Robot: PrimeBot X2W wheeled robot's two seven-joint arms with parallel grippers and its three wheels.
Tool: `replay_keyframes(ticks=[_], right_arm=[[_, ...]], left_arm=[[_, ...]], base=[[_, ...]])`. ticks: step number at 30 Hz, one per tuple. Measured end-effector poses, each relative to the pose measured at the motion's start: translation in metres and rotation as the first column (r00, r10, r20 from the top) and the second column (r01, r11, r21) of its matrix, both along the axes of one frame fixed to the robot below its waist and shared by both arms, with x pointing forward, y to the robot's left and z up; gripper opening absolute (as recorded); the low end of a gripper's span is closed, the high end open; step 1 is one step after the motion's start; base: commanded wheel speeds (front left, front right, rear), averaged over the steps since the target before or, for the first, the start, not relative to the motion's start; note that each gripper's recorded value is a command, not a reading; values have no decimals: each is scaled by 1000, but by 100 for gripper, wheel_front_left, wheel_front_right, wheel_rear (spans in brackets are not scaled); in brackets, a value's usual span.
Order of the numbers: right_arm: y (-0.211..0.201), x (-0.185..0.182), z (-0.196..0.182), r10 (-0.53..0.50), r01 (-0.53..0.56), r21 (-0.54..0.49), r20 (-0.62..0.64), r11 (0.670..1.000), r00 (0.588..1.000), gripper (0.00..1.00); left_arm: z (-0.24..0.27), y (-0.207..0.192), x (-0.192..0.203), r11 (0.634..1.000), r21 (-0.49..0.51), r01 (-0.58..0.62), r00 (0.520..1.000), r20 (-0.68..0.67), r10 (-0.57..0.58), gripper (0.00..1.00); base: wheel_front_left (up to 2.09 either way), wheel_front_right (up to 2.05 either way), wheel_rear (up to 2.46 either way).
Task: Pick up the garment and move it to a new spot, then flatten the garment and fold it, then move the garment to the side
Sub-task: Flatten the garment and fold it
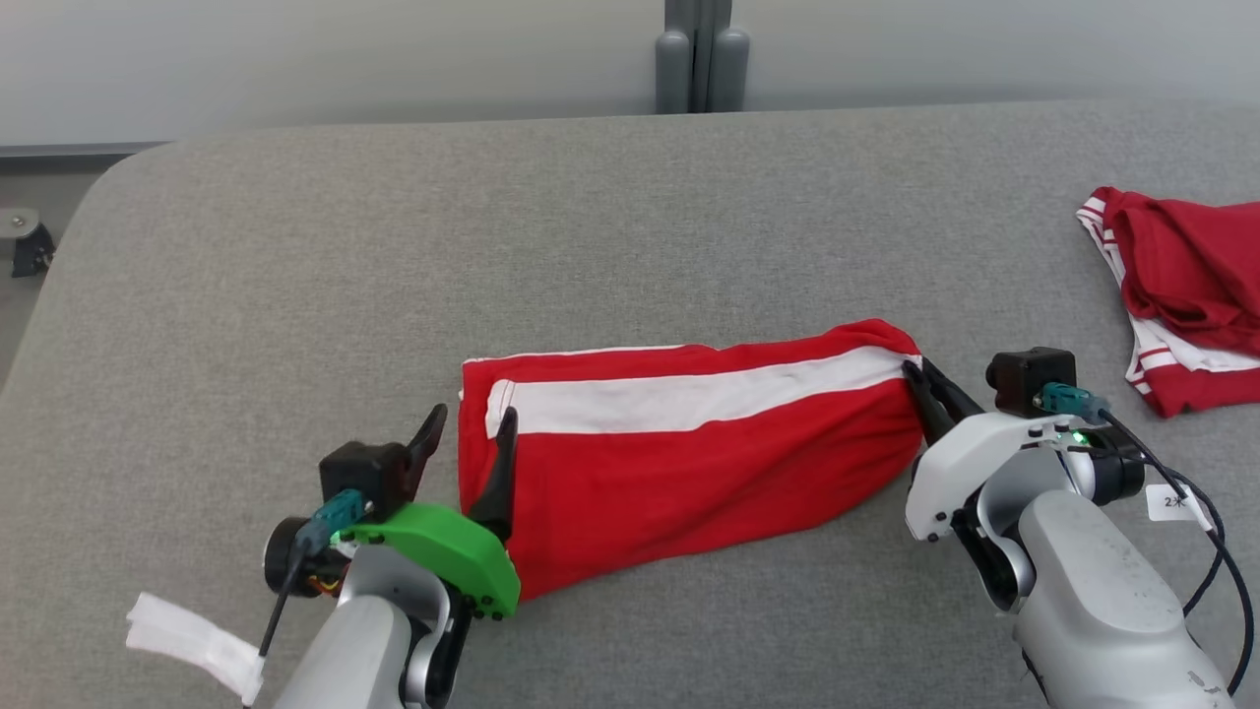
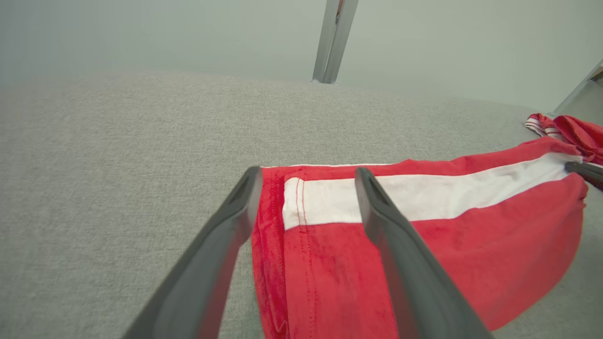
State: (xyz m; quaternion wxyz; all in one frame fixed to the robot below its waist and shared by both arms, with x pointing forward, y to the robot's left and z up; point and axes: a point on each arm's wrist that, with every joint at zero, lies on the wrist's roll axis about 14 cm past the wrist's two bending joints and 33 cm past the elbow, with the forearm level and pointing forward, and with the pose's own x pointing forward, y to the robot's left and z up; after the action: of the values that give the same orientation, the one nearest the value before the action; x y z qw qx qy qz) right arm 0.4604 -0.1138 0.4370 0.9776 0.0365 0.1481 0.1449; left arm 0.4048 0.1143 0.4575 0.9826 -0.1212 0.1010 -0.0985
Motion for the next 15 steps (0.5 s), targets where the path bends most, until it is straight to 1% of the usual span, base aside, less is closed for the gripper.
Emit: replay_keyframes(ticks=[5, 8, 15], right_arm=[[-4, -3, -4, -2, 2, -4, -6, 1000, 1000, 0], [-5, -5, -8, -4, 4, 0, -14, 1000, 1000, 0], [-12, -5, -14, -21, 22, 4, -27, 1000, 999, 0]], left_arm=[[-28, -15, 11, 998, -12, 63, 986, -153, -64, 100], [-43, -17, 16, 997, -15, 71, 973, -220, -72, 100], [-60, -19, 28, 996, -46, 70, 956, -282, -80, 100]], base=[[0, 0, 0], [0, 0, 0], [0, 0, 0]])
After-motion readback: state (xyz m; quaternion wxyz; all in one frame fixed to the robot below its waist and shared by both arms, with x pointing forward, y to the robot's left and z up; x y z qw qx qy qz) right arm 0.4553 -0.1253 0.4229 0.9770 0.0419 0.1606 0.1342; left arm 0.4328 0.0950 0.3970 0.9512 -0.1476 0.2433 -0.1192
